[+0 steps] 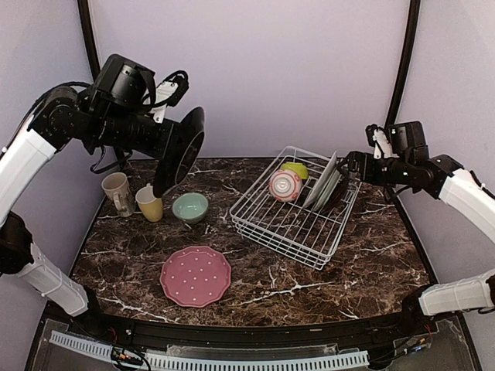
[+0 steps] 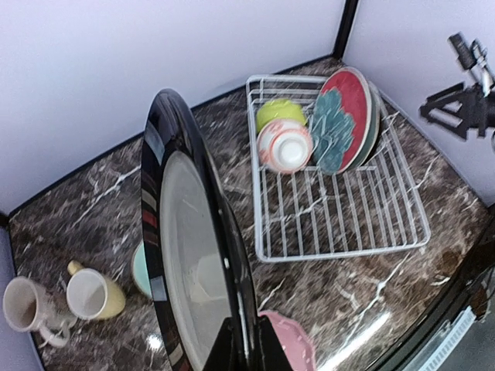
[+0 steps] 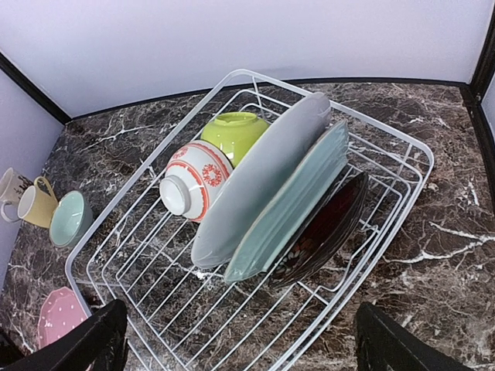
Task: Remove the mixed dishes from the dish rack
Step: Place the plate on the plate.
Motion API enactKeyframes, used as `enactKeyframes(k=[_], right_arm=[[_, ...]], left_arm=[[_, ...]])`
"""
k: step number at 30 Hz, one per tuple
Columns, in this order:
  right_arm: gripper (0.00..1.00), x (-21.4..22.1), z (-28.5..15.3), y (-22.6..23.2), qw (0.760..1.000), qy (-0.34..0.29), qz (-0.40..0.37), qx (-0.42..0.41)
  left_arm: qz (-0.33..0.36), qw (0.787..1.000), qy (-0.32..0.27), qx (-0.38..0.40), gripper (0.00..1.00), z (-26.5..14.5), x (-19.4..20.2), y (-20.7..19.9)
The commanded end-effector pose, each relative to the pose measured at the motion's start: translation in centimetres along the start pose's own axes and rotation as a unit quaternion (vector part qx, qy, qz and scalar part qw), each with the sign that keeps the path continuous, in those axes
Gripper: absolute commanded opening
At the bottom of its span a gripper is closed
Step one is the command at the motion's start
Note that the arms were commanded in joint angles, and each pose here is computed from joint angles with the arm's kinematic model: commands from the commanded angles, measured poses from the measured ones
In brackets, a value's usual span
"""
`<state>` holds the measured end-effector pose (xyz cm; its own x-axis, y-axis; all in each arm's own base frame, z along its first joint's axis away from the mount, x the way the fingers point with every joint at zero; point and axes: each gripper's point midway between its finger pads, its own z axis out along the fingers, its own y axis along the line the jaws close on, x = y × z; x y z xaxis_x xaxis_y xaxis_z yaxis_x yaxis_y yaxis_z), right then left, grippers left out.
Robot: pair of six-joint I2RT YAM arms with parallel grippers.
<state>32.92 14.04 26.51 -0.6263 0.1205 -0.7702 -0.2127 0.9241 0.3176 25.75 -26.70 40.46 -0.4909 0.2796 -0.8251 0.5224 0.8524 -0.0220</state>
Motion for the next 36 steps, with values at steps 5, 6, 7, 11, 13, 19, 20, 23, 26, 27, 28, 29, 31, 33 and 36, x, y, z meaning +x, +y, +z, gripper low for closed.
enactKeyframes(k=[5, 6, 7, 11, 13, 19, 20, 23, 26, 27, 28, 29, 31, 33, 36], right_arm=[[0.99, -1.7, 0.9, 1.0, 1.000, -0.012, 0.003, -0.022], [0.99, -1.7, 1.0, 1.1, 1.000, -0.010, 0.004, -0.023], [0.99, -1.6, 1.1, 1.1, 1.000, -0.009, 0.005, -0.025], [0.99, -1.3, 1.7, 1.0, 1.000, -0.002, 0.009, -0.024], [0.99, -1.2, 1.9, 0.9, 1.000, 0.001, 0.011, -0.023], [0.99, -0.8, 2.1, 0.9, 1.000, 0.006, 0.015, -0.023], [0.99, -0.6, 2.1, 0.8, 1.000, 0.008, 0.015, -0.022], [0.99, -0.3, 2.3, 0.5, 1.000, 0.011, 0.015, -0.016], [0.99, 0.1, 2.4, 0.4, 1.000, 0.014, 0.015, -0.015], [0.99, 0.0, 2.5, 0.4, 1.000, 0.013, 0.015, -0.016], [0.99, 0.1, 2.6, 0.4, 1.000, 0.014, 0.015, -0.017], [0.99, 0.2, 2.6, 0.4, 1.000, 0.015, 0.015, -0.016], [0.99, 0.4, 2.9, 0.3, 1.000, 0.019, 0.015, -0.015], [0.99, 0.5, 2.9, 0.2, 1.000, 0.019, 0.015, -0.013], [0.99, 0.6, 3.1, 0.1, 1.000, 0.021, 0.016, -0.013]], left_arm=[[0.026, 0.989, 0.101, -0.104, 0.01, 1.0, 9.0, 2.8], [0.033, 0.988, 0.108, -0.102, 0.01, 1.2, 9.7, 2.4], [0.036, 0.986, 0.120, -0.110, 0.01, 1.7, 10.8, 2.3], [0.061, 0.980, 0.143, -0.124, 0.01, 2.9, 13.2, 1.0], [0.070, 0.977, 0.150, -0.135, 0.01, 3.5, 14.3, 0.3], [0.105, 0.967, 0.161, -0.167, 0.01, 5.7, 17.1, -2.0], [0.107, 0.967, 0.162, -0.168, 0.01, 6.1, 17.5, -2.7], [0.118, 0.964, 0.164, -0.175, 0.01, 7.0, 18.5, -3.7], [0.141, 0.955, 0.170, -0.199, 0.01, 7.9, 19.6, -4.1], [0.150, 0.952, 0.173, -0.203, 0.01, 8.0, 20.0, -4.3], [0.156, 0.948, 0.179, -0.210, 0.01, 8.5, 20.6, -4.5], [0.164, 0.946, 0.184, -0.213, 0.01, 8.6, 20.9, -4.7], [0.174, 0.939, 0.192, -0.224, 0.01, 9.0, 21.7, -5.0], [0.186, 0.932, 0.204, -0.237, 0.01, 9.5, 22.7, -5.2], [0.195, 0.924, 0.214, -0.248, 0.01, 9.6, 23.6, -5.4]])
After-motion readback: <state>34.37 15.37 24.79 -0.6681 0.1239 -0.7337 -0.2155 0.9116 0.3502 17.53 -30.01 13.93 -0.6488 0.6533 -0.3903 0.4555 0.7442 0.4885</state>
